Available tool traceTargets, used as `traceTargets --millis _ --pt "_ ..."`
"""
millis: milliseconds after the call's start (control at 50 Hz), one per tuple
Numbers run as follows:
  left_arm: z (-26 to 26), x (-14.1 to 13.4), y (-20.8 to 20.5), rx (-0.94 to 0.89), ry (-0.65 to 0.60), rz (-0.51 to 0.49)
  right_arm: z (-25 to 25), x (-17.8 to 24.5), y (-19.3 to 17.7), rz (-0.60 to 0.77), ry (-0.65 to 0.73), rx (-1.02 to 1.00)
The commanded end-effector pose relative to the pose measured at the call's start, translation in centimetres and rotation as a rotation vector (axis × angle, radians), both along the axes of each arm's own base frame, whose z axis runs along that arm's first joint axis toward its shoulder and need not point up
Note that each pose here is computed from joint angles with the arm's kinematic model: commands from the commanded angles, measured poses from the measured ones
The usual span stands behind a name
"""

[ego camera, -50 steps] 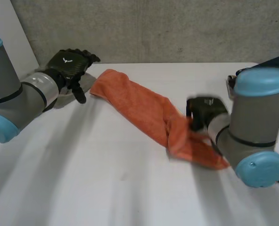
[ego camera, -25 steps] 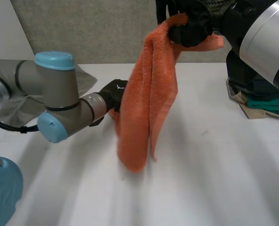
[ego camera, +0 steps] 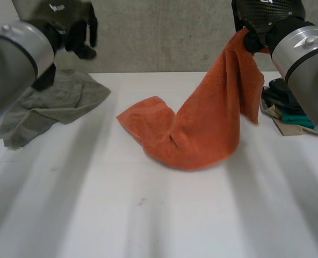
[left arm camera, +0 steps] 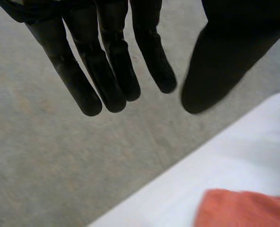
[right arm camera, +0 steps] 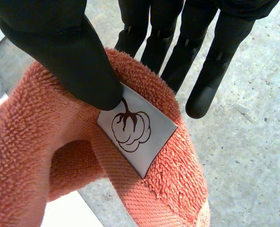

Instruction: Fold the laundry.

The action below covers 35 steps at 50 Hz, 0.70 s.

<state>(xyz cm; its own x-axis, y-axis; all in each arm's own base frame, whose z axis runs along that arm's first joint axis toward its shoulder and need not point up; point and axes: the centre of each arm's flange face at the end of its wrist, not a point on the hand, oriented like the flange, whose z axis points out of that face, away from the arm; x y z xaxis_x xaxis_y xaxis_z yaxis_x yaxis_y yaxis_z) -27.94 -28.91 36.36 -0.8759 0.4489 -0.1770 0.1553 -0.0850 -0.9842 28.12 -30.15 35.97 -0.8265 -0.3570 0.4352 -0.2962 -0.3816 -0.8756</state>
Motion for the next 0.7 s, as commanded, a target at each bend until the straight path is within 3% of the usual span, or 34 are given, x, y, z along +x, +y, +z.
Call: traceTargets --millis 20,120,220,360,420,480,600,700 --pt "-8.2 -1.6 -1.0 0.064 -0.149 -0.089 1.8 0.5 2.1 0.090 -0.067 -0.015" --pt "-12.9 -2.7 -3.1 0.112 -0.217 -0.124 5.2 0.8 5.1 0.158 -0.131 -0.064" --pt "-14.9 -4.3 -4.2 0.127 -0.187 -0.188 6.3 0.9 6.6 0.215 -0.142 -0.056" --pt "-19.6 -7.1 -0.8 0.337 -0.218 -0.412 7.1 0.7 5.7 0.163 -0.169 -0.076" --pt "-21.2 -7.4 0.4 0.401 -0.276 -0.448 7.2 0.7 5.3 0.136 -0.179 -0.074" --pt "-21.9 -7.2 0.0 0.401 -0.312 -0.418 7.3 0.7 5.0 0.107 -0.190 -0.067" --pt "-20.4 -5.3 -3.1 0.351 -0.344 -0.204 7.2 0.1 4.8 0.048 -0.209 -0.044" --pt "-16.8 -3.2 -1.3 0.380 -0.375 -0.137 4.5 -0.4 3.5 -0.004 -0.147 0.040"
